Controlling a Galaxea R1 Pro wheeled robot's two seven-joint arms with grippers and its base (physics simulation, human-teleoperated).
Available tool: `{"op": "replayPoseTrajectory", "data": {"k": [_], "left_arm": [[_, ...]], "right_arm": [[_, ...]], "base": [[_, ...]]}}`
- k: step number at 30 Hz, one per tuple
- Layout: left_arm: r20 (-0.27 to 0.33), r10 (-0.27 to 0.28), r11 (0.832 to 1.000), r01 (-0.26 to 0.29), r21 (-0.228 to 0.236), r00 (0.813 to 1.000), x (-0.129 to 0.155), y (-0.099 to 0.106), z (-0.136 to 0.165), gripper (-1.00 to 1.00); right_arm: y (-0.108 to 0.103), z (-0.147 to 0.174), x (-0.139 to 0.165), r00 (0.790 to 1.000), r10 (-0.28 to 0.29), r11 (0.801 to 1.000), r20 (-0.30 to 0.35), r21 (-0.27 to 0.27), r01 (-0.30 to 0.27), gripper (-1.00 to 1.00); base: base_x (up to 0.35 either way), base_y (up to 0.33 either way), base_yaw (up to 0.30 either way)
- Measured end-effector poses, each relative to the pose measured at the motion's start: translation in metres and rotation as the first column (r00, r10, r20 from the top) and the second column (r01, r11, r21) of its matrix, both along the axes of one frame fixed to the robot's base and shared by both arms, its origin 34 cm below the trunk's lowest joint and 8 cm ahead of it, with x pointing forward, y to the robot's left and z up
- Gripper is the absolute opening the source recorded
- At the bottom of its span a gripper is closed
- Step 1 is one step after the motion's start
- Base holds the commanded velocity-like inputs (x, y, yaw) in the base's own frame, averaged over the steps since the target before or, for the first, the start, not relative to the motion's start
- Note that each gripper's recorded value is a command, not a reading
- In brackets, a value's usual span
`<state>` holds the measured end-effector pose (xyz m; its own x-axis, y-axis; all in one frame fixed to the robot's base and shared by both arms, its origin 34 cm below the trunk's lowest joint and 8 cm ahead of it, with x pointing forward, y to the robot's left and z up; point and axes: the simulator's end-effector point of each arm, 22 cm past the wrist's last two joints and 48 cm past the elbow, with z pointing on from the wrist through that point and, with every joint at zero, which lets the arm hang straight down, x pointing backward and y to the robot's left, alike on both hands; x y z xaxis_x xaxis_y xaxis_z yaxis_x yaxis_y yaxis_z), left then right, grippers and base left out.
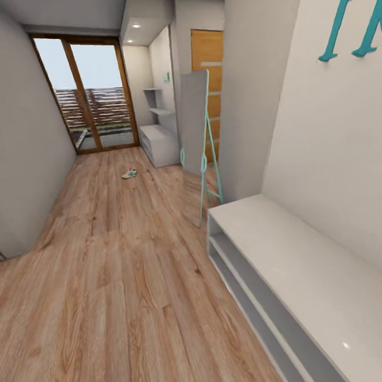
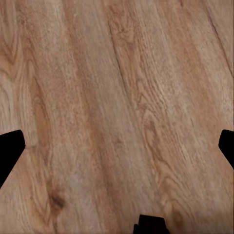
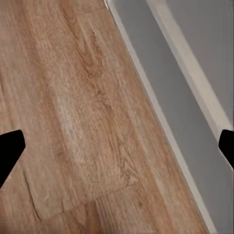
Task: Pick up the two gym shoes and the two sandals from the corridor floor and place them onto the hallstand (shoe rack) in the corridor, making sure they are on the rack and not on the floor. Arrange them so the two gym shoes are next to each other and the two sandals are next to each other.
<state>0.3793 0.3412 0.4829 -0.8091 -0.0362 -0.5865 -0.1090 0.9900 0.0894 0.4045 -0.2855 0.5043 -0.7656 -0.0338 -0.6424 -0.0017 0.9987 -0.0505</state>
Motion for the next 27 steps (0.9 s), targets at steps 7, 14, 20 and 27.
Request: {"op": "replayPoseTrajectory", "data": {"k": [7,14,20,27], "left_arm": [[-0.006,-0.007,1.000,0.007,0.001,1.000,-0.0016,-0.0008,-0.0012,1.00],[-0.011,-0.010,1.000,0.010,0.002,1.000,-0.0032,-0.0007,-0.0024,1.00],[-0.015,-0.008,1.000,0.008,0.003,1.000,-0.0047,0.0006,-0.0032,1.00],[-0.019,-0.003,1.000,0.003,0.003,1.000,-0.0063,0.0015,-0.0042,1.00]], "right_arm": [[0.0000,-0.0012,-0.0015,1.000,0.000,1.000,-0.005,0.000,0.000,1.00],[-0.0002,-0.0024,-0.0030,1.000,0.000,1.000,-0.009,0.000,0.000,1.00],[0.0000,-0.0035,-0.0044,1.000,0.000,1.000,-0.013,0.000,0.000,1.00],[0.0000,-0.0048,-0.0059,1.000,0.000,1.000,-0.018,0.000,0.000,1.00]], "base": [[0.304,0.164,0.268],[0.333,0.031,0.268],[0.338,0.002,0.268],[0.339,0.028,0.268]]}}
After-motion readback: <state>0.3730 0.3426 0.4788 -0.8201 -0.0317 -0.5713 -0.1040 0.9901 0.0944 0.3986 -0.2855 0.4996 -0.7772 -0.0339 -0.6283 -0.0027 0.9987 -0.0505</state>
